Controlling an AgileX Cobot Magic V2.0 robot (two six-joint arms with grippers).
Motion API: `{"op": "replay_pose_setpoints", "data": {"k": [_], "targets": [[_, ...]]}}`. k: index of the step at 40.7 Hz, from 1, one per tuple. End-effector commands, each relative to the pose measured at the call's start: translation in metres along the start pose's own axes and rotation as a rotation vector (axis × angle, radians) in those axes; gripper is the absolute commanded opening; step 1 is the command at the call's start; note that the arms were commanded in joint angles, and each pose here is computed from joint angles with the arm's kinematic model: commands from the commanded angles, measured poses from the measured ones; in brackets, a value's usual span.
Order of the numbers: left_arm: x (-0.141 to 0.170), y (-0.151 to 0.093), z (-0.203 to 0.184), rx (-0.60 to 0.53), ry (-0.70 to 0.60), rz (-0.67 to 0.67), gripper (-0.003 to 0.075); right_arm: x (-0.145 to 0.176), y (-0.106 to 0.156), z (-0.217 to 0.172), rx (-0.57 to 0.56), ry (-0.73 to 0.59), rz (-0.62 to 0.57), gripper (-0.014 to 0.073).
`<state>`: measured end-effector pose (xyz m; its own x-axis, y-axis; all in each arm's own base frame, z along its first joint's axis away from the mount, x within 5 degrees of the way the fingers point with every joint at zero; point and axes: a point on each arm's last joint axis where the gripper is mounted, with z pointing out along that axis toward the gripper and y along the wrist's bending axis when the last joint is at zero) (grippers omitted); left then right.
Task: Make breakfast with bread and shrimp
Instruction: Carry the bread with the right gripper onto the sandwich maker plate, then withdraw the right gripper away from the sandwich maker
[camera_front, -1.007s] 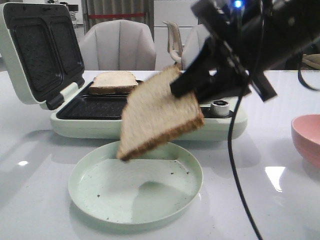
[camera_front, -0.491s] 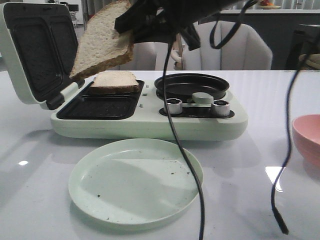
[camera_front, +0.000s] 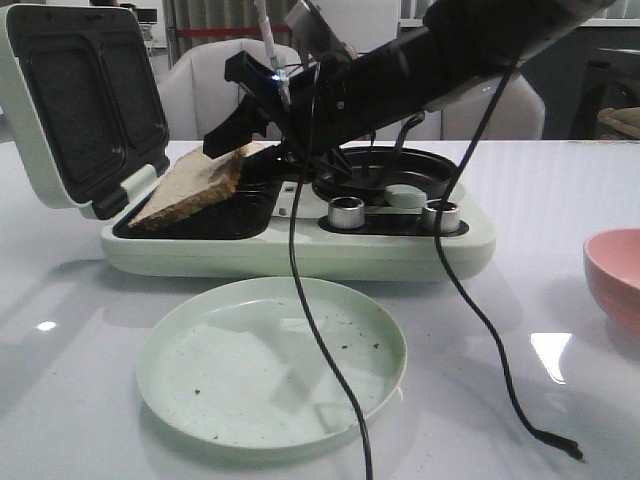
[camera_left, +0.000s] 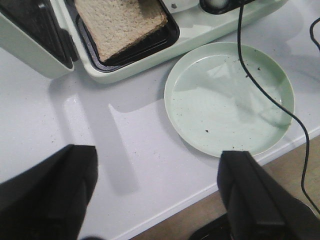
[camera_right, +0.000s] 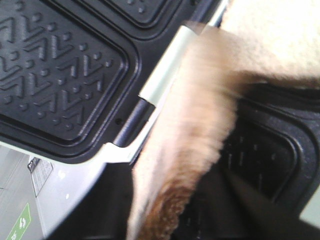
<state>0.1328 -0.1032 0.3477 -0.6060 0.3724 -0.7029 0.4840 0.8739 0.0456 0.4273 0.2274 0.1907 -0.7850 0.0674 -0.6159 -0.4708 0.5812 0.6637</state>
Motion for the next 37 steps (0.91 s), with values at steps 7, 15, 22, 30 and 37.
{"op": "replay_pose_setpoints", "data": {"k": [7, 15, 22, 30, 37], "targets": [[-0.012, -0.001, -0.008, 0.014, -0.098, 0.014, 0.0548, -0.025, 0.034, -0.018, -0.113, -0.071, -0.030, 0.0538], [-0.012, -0.001, -0.008, 0.013, -0.099, 0.016, 0.0548, -0.029, 0.040, -0.030, -0.078, -0.048, -0.135, 0.0538], [-0.012, -0.001, -0.008, 0.013, -0.099, 0.016, 0.0548, -0.045, 0.064, -0.064, 0.046, -0.044, -0.252, 0.0538], [-0.012, -0.001, -0.008, 0.011, -0.100, 0.017, 0.0548, -0.056, 0.095, -0.121, 0.268, -0.015, -0.356, 0.0538], [-0.012, -0.001, -0.008, 0.009, -0.100, 0.019, 0.0548, -0.050, 0.113, -0.171, 0.471, 0.026, -0.388, 0.0538]]}}
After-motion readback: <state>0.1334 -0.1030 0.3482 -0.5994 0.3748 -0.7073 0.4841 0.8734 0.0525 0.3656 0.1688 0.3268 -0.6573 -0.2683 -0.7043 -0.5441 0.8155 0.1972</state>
